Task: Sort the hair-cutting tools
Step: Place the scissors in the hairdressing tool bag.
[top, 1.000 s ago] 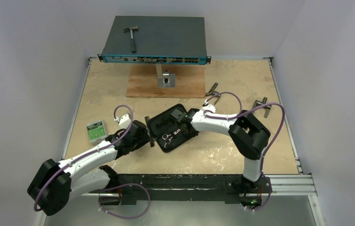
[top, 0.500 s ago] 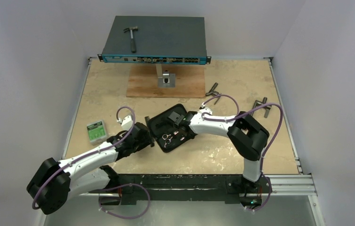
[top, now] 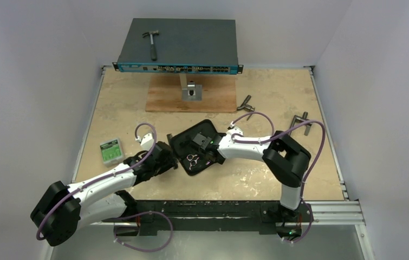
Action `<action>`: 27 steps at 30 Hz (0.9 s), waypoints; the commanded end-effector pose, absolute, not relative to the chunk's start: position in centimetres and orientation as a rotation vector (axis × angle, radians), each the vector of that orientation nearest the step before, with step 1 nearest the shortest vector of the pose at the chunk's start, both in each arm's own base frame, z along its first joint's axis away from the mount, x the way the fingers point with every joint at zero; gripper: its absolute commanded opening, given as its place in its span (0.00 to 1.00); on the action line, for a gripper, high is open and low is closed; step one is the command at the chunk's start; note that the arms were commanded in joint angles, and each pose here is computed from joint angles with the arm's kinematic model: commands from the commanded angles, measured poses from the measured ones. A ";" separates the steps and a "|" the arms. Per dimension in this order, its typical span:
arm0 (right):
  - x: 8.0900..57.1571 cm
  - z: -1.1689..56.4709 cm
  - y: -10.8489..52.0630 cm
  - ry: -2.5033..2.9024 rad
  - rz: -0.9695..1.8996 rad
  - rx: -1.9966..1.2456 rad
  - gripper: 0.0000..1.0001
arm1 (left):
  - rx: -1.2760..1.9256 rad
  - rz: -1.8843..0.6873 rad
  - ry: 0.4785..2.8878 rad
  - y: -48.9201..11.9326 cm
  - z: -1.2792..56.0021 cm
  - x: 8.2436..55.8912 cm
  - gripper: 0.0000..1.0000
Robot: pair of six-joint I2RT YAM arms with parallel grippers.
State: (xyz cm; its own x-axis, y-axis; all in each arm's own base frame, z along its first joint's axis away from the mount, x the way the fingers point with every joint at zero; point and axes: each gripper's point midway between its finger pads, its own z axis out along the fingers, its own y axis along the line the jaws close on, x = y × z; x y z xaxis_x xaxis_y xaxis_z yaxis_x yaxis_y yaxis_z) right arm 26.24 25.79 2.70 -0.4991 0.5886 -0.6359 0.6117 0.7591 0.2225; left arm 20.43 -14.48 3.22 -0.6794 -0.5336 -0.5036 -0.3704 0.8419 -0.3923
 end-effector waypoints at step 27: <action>30.9 9.6 20.7 2.218 0.615 0.326 0.49 | -0.563 -0.433 2.364 -15.1 3.2 20.2 0.58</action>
